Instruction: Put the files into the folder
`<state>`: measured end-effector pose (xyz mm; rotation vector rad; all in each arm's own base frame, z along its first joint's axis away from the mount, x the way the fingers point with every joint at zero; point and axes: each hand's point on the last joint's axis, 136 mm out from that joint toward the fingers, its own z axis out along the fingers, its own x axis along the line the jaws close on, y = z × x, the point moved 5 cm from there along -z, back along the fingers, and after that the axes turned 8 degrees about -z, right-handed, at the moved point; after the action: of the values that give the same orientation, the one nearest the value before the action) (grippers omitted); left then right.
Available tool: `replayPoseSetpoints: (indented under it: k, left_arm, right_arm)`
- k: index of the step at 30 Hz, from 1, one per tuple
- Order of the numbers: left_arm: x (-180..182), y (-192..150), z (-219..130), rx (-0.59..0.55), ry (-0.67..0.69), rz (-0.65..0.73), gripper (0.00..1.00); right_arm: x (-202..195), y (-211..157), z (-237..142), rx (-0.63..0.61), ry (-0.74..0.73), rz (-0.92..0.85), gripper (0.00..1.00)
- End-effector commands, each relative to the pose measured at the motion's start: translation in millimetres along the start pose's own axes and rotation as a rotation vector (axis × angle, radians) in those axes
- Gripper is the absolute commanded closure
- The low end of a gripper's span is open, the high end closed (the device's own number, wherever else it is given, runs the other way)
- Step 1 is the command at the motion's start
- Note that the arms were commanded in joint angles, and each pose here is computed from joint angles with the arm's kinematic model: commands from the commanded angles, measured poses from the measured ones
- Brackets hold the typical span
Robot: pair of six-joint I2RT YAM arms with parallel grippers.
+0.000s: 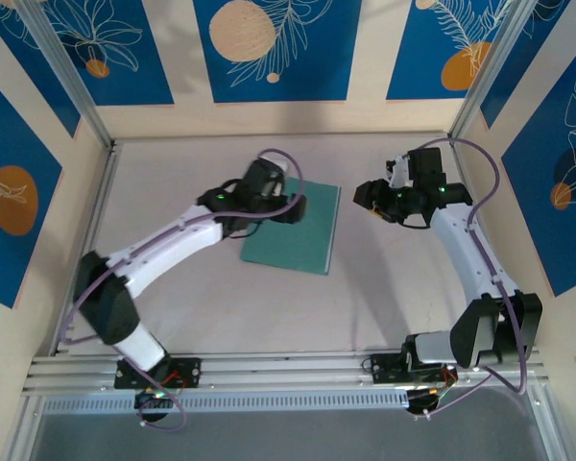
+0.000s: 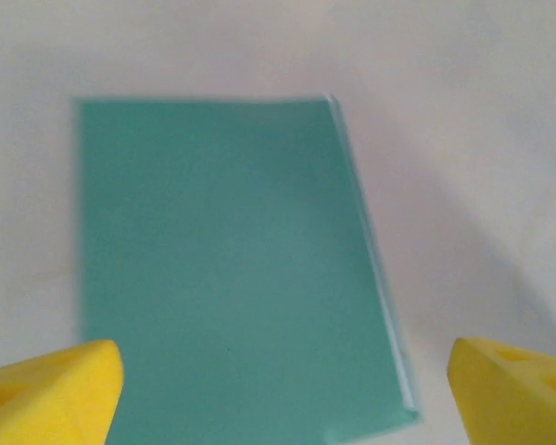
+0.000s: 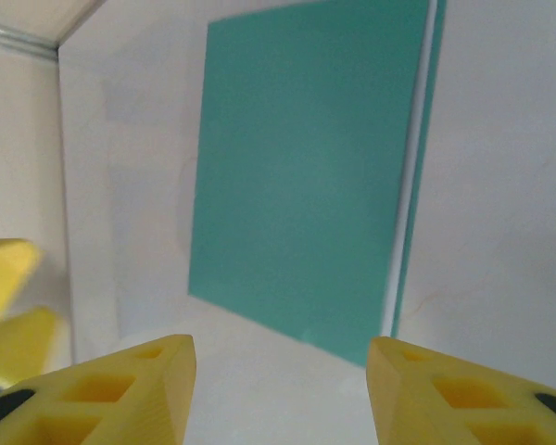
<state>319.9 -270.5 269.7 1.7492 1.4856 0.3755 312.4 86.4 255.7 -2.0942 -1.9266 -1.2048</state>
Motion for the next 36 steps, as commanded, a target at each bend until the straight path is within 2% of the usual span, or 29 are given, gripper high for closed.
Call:
replayPoseSetpoints:
  k: [1, 3, 6, 11, 13, 16, 18, 21, 25, 28, 30, 31, 36]
  left_arm:
    - [36.9, 27.5, -24.6, -0.237, 0.144, 0.096, 0.0]
    - [68.8, 29.3, -35.3, -0.33, 0.245, 0.1, 0.0]
    - [117.3, 22.2, -42.2, -0.408, 0.341, 0.067, 0.0]
    - [187.5, -5.4, -41.8, -0.46, 0.513, 0.054, 0.0]
    - [213.2, -16.7, -38.3, -0.451, 0.575, 0.025, 0.0]
    - [245.8, -37.3, -25.9, -0.408, 0.642, 0.014, 0.0]
    - [261.6, -53.0, -12.5, -0.341, 0.663, 0.03, 0.0]
    - [281.4, -72.8, -0.6, -0.306, 0.663, -0.006, 0.0]
    - [292.6, -85.2, 3.9, -0.378, 0.606, -0.049, 0.0]
    - [291.8, -86.5, 3.7, -0.474, 0.553, -0.032, 0.0]
    - [293.1, -90.8, 8.3, -0.495, 0.522, -0.026, 0.0]
    - [289.5, -93.5, 11.2, -0.469, 0.488, -0.014, 0.0]
    - [289.0, -102.7, 14.3, -0.528, 0.465, 0.008, 0.0]
  right_arm:
    - [-18.3, 7.5, -7.7, -0.148, -0.192, -0.108, 0.45]
    - [-31.3, 7.7, -6.1, -0.212, -0.273, -0.145, 0.38]
    - [-50.3, 6.9, -2.5, -0.28, -0.364, -0.16, 0.25]
    - [-95.3, 7.4, 6.6, -0.395, -0.531, -0.102, 0.0]
    - [-112.5, 8.6, 10.5, -0.413, -0.565, -0.066, 0.01]
    - [-131.0, 11.7, 23.5, -0.451, -0.603, -0.126, 0.01]
    - [-139.1, 13.5, 32.8, -0.47, -0.614, -0.175, 0.01]
    - [-156.6, 12.9, 41.9, -0.475, -0.58, -0.143, 0.01]
    - [-167.7, 7.7, 53.0, -0.489, -0.57, -0.191, 0.01]
    - [-163.9, 5.8, 60.8, -0.504, -0.495, -0.242, 0.01]
    - [-156.5, 7.2, 65.1, -0.528, -0.459, -0.31, 0.01]
    - [-154.4, 4.7, 68.5, -0.529, -0.438, -0.338, 0.01]
    - [-135.0, -3.8, 83.3, -0.538, -0.409, -0.489, 0.01]
